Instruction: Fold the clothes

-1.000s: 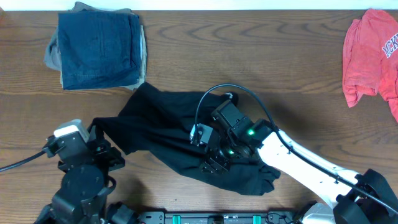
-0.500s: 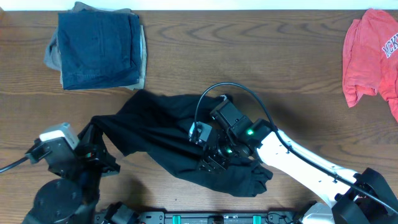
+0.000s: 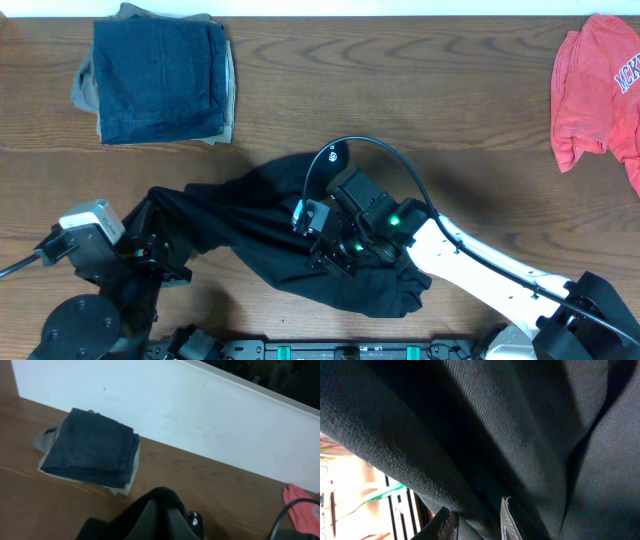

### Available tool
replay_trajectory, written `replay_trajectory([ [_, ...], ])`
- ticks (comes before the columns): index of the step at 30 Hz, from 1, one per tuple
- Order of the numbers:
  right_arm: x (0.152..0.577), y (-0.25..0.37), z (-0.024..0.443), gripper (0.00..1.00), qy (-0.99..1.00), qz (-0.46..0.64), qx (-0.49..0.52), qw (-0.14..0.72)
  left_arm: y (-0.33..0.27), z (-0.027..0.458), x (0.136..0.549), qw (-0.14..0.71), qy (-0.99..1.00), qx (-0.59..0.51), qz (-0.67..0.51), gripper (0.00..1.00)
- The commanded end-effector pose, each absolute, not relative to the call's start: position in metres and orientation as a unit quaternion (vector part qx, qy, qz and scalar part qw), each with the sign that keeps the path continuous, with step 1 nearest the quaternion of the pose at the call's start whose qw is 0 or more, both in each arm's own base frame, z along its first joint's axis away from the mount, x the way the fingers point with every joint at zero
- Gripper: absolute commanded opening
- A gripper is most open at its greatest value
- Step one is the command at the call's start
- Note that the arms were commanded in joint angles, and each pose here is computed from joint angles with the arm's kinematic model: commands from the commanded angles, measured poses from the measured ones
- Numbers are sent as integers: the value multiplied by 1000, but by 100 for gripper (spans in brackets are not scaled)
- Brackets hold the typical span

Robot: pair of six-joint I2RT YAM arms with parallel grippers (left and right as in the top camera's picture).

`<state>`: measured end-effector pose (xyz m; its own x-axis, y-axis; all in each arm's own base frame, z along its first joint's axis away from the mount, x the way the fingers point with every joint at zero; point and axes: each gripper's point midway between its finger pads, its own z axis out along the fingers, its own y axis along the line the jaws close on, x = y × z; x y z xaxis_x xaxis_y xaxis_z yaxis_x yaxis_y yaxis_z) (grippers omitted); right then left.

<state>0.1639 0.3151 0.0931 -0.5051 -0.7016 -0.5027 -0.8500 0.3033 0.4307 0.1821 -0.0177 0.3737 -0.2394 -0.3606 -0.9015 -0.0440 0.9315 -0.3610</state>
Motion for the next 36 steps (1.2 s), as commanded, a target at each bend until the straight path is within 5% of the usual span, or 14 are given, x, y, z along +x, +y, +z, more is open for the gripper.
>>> replay_trajectory([
  [1,160,316,91,29,806,344,-473,97,-16,397,175,621,758,-130,-153,6],
  [16,126,332,95,32,790,364,-488,66,-13,408,170,629,749,-133,-161,6],
  [20,125,335,96,20,788,366,-490,69,-11,411,166,629,749,-133,-161,6],
  [23,128,338,98,2,794,371,-476,73,-9,413,163,628,750,-133,-160,6],
  [36,161,334,127,1,814,374,-435,96,0,436,139,635,741,-124,-180,6],
])
